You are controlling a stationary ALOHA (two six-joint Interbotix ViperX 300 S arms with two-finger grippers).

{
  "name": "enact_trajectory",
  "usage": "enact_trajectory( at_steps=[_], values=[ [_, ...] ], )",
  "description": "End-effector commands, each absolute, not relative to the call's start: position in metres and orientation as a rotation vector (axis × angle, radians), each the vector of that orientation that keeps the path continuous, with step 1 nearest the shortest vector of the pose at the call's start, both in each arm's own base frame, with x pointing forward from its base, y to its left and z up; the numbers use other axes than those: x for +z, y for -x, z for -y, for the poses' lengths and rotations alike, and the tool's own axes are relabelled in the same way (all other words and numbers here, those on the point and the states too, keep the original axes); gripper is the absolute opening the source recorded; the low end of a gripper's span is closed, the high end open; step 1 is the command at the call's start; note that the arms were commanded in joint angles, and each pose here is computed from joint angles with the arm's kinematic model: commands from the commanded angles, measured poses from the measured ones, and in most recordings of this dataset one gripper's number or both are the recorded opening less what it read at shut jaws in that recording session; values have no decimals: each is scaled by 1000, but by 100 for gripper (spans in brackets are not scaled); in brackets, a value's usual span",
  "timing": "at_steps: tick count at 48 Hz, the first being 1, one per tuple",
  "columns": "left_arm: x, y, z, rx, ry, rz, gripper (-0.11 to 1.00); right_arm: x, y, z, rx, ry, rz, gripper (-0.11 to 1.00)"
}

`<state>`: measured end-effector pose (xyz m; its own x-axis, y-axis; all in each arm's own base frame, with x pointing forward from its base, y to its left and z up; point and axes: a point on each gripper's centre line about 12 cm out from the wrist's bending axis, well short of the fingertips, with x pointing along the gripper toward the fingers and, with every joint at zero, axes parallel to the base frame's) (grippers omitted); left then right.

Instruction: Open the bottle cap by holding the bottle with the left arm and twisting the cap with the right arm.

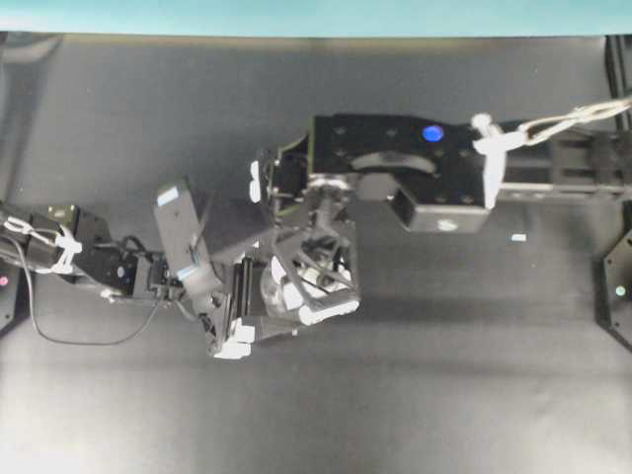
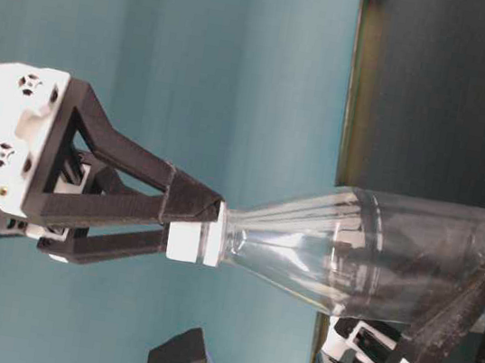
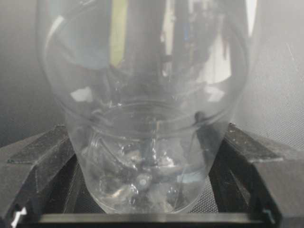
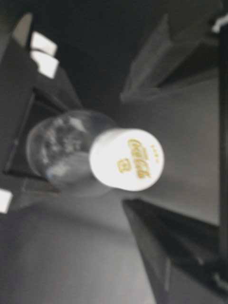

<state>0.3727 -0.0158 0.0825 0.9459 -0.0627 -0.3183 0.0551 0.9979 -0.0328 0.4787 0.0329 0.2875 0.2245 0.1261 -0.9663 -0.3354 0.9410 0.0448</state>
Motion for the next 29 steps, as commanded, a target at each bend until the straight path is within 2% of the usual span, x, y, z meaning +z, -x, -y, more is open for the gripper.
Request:
enact_trajectory(
  at_steps=[1, 20, 29],
  values=[
    [86, -374, 15, -60, 23, -314, 84, 299, -476, -51, 328, 181, -1277, 84],
    [82, -374, 12, -49, 23, -369, 84, 337, -439, -49, 267, 109, -1206, 82],
    [83, -375, 8, -38, 28, -368, 84, 338, -420, -45, 217, 56, -1132, 82]
  ],
)
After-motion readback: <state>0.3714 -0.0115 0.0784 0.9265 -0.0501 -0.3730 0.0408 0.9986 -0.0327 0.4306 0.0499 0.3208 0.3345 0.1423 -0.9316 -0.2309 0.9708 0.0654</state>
